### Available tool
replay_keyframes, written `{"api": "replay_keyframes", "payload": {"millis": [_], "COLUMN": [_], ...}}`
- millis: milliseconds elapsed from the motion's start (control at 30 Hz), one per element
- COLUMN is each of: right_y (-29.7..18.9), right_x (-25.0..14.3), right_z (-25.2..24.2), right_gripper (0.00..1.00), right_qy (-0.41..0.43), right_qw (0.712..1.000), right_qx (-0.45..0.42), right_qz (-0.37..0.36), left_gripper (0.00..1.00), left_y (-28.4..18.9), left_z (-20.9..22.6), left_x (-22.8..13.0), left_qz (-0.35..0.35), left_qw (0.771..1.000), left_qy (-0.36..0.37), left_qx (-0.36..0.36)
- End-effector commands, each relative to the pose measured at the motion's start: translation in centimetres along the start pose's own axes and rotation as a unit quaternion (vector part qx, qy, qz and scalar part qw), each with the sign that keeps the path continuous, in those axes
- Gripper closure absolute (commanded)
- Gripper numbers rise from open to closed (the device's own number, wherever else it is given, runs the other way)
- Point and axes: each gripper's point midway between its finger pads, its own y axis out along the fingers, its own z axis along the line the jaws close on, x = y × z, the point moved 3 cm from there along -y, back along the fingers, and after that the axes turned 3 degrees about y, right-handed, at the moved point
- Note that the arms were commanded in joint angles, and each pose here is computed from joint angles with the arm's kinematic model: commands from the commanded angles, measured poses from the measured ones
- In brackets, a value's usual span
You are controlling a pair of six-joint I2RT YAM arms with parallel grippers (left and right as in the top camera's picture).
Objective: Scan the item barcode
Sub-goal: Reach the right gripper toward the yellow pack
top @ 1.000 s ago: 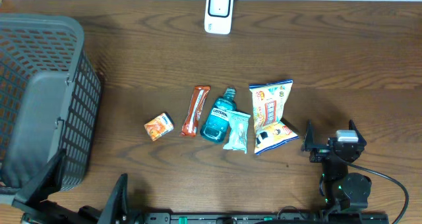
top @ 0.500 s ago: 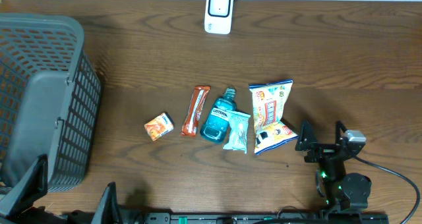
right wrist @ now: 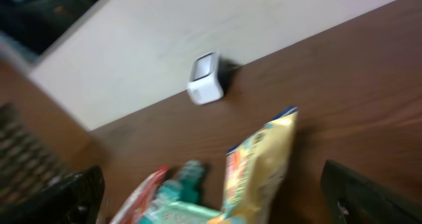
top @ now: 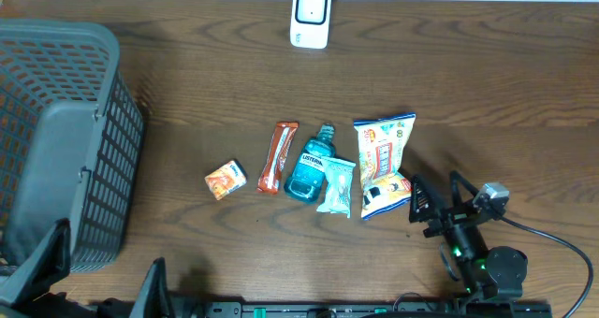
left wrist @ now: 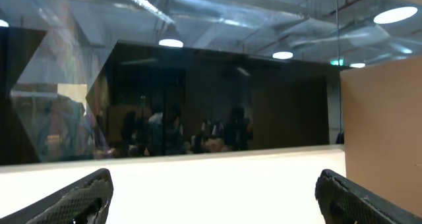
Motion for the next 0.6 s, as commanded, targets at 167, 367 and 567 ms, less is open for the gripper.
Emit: {"api": "replay_keyframes", "payload": {"millis": [167,367,567], "right_y": [-0.5,-0.8,-1.3], "right_x": [-2.4,-2.8,-3.5], "right_z": [3.2,3.9,4.9], "right_gripper": [0.01,0.01,0.01], "right_qy": [0.058,0.084,0.047], "right_qw": [0.988,0.982,0.975], "right_qx": [0.109,0.13,0.17], "right_qz": [0.089,0.111,0.134], "left_gripper": [0.02,0.02,0.02], "left_y": [-3.6,-3.8,-3.2], "left_z": [-0.7,-0.3,0.6], "left_x": [0.4,-0.4,-1.9], "left_qz": [-0.026,-0.02,-0.003], "left_qw": [1.0,1.0,0.999], "left_qy": [0.0,0.001,-0.002], "left_qx": [0.001,0.013,0.04]}}
